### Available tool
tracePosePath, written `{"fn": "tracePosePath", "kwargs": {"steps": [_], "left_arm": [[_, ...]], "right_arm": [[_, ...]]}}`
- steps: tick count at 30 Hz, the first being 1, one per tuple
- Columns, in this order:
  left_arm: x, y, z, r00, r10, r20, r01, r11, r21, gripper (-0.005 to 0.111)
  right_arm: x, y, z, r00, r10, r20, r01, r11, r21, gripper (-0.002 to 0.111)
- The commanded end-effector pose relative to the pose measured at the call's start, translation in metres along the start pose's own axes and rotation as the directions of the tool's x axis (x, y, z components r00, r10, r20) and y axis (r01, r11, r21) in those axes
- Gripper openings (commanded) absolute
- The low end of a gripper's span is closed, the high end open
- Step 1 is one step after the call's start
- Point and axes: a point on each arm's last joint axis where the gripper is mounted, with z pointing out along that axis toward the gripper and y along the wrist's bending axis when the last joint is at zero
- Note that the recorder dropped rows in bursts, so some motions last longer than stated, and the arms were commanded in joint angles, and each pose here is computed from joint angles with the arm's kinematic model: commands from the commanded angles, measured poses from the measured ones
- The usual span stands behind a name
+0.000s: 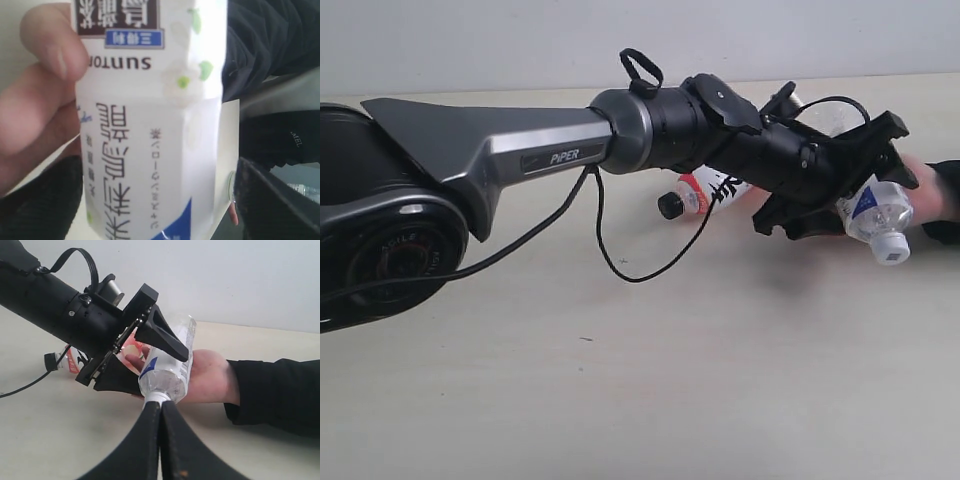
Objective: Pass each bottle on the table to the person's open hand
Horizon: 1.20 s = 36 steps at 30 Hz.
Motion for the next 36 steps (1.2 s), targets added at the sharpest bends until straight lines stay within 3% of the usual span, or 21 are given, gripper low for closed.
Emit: {"fn": "tracePosePath", "kwargs": {"steps": [1,15,19,23,26,32,36], "left_arm": [[-0.003,0.002,-0.006,0.998,0.046,-0.051,-0.046,0.999,0.002,0.079],[-0.005,0.0,-0.015,0.978,0.167,-0.125,-0.159,0.985,0.07,0.079],[-0.004,-0.021,-0.029,0.969,0.212,-0.123,-0.2,0.975,0.101,0.079],[-0.005,-0.049,-0.058,0.933,0.337,-0.126,-0.318,0.937,0.147,0.079],[-0.004,-0.059,-0.077,0.897,0.41,-0.163,-0.386,0.909,0.159,0.076],[-0.016,-0.051,-0.118,0.81,0.511,-0.289,-0.514,0.855,0.072,0.034],[-0.021,-0.045,-0.134,0.761,0.552,-0.341,-0.556,0.826,0.097,0.005]], "right_arm": [[0.001,0.0,0.0,1.0,0.0,0.011,0.0,1.0,0.001,0.0],[0.001,0.0,0.0,1.0,0.0,0.011,0.0,1.0,0.001,0.0],[0.001,0.0,0.0,1.0,0.0,0.011,0.0,1.0,0.001,0.0],[0.001,0.0,0.0,1.0,0.0,0.011,0.0,1.0,0.001,0.0],[0.001,0.0,0.0,1.0,0.0,0.011,0.0,1.0,0.001,0.0],[0.001,0.0,0.0,1.0,0.0,0.011,0.0,1.0,0.001,0.0],[0.001,0.0,0.0,1.0,0.0,0.011,0.0,1.0,0.001,0.0]]}}
